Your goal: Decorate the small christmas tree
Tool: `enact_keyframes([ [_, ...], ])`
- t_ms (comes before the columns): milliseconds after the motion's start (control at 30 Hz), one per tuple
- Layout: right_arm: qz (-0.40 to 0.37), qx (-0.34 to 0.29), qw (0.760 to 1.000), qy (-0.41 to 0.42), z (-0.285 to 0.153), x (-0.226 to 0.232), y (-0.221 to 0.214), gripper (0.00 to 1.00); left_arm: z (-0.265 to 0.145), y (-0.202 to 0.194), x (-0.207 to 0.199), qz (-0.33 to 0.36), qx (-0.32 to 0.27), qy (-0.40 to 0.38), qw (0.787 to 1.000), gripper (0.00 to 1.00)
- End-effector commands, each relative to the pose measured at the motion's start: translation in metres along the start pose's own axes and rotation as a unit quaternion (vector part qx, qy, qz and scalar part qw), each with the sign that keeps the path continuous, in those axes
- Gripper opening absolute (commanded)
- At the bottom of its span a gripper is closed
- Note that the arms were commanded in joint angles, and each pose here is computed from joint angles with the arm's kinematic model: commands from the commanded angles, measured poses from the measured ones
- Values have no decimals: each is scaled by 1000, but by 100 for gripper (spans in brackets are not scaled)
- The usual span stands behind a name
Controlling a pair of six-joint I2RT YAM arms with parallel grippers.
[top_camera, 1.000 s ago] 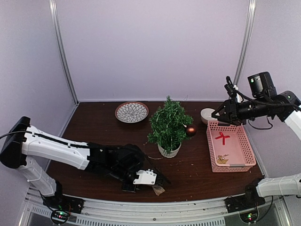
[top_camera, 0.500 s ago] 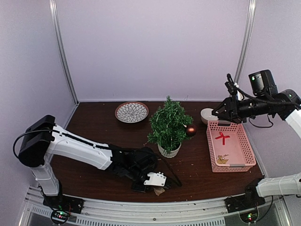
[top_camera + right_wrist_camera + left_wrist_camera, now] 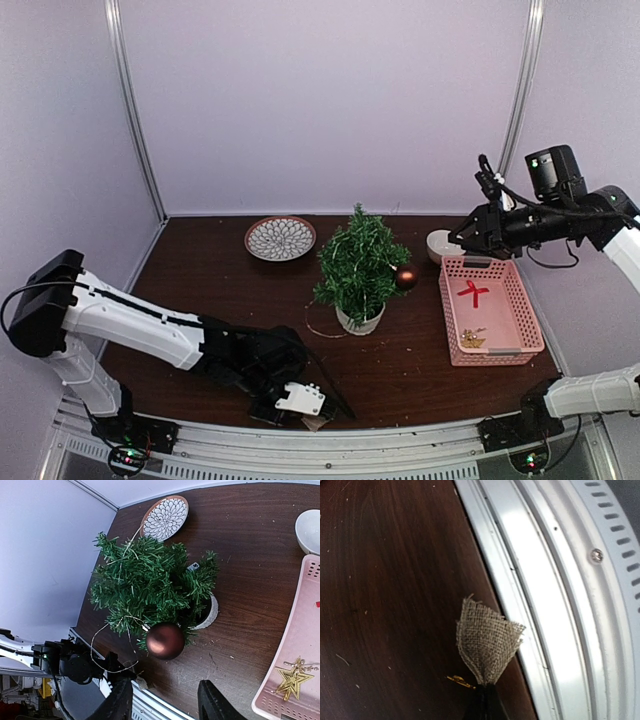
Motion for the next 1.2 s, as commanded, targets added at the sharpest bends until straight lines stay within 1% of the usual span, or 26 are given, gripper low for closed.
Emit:
enact_keyframes([
  [0, -12, -13, 1000, 8, 0, 2, 11, 48, -27, -9, -14, -34, -11, 18, 999, 0],
  [200, -18, -12, 1000, 15, 6, 1, 23, 48, -101, 6, -19, -44, -94, 81, 991, 0],
  [367, -17, -22, 999, 18, 9, -4, 35, 48, -161, 38, -13, -7, -146, 131, 981, 0],
  [400, -15, -24, 999, 19, 10, -5, 38, 48, -170, 46, -8, -2, -156, 143, 977, 0],
  [433, -13, -27, 999, 19, 10, -7, 40, 48, -184, 58, 0, -4, -180, 158, 971, 0],
  [533, -6, -32, 999, 18, 14, -13, 47, 48, -209, 84, 41, -37, -220, 198, 954, 0],
  [633, -2, -37, 999, 19, 18, -17, 54, 48, -216, 103, 88, -54, -229, 222, 946, 0],
  [700, -1, -40, 999, 19, 20, -20, 59, 48, -218, 110, 112, -47, -233, 235, 943, 0],
  [767, 1, -42, 999, 20, 22, -23, 63, 48, -218, 108, 133, -34, -246, 237, 939, 0],
  [900, 8, -47, 999, 19, 25, -30, 67, 48, -206, 103, 152, 47, -228, 236, 944, 0],
  [1033, 16, -46, 999, 19, 27, -37, 69, 48, -201, 109, 167, 77, -240, 214, 944, 0],
  [1167, 23, -46, 999, 18, 29, -43, 71, 48, -188, 113, 171, 77, -243, 184, 949, 0],
])
Point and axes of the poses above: each gripper's point midway between its finger pads, its own z axis out along the fingers, its own x axis along the line the jaws close on, y = z × x, the point moved 10 cm from there along -z, back along the fingers, and after that the axes turned 10 degrees about -z, right-handed, at the moved point
